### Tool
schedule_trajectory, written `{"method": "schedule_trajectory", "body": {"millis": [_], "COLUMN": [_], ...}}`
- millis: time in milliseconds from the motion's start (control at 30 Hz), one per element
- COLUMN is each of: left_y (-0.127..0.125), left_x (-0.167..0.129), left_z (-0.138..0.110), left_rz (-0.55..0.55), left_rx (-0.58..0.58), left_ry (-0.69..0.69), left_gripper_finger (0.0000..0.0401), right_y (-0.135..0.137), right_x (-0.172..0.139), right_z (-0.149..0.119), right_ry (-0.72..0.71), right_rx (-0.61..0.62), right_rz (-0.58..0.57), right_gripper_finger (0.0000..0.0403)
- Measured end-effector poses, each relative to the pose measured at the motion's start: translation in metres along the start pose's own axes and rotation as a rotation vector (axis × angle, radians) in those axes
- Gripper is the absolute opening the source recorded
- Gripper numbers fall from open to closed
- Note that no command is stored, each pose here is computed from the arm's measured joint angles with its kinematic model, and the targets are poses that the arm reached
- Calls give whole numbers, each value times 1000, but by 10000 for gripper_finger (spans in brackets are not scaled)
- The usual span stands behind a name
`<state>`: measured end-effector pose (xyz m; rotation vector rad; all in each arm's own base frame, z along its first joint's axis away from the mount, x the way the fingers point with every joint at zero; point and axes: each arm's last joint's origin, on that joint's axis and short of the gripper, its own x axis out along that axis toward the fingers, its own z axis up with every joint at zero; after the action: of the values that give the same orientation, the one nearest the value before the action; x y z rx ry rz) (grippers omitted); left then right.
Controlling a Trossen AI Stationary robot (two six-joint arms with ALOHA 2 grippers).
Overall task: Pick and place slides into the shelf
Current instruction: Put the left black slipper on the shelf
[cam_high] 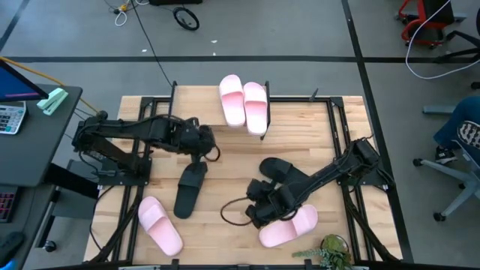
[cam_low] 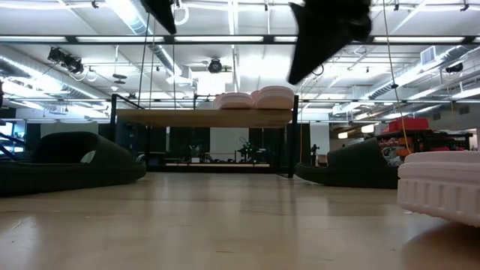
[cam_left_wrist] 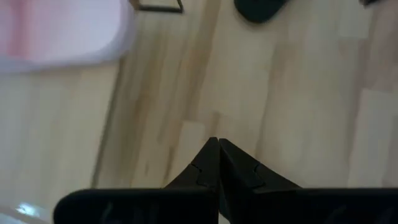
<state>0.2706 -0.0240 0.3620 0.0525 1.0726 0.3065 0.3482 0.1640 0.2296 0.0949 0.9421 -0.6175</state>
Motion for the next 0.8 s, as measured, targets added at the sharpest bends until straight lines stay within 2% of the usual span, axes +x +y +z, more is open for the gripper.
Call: {"method": "schedule_trajectory", "body": {"millis": [133,300,433,567,800], "left_y": [-21,-40,-50,-64,-91], "left_x": [14,43,63,75,81], "left_z": [-14,-42,-69,-89,-116], "left_rz": [-17,0,28,27,-19], "left_rx": [38,52,91,141,241], "left_ry": [43,148,244,271,255], "left_gripper_finger": [5,24,37,44,74], "right_y": [3,1,-3,-8,-16], "right_x": [2,7,11,17,25], "right_z": [-17,-24,-20,-12,-1], "right_ry": [14,23,30,39,44], "right_rx": [-43,-61,-176,-249,-262], "right_rz": [-13,-38,-48,-62,-76], "right_gripper_finger": [27,27,28,27,29]}}
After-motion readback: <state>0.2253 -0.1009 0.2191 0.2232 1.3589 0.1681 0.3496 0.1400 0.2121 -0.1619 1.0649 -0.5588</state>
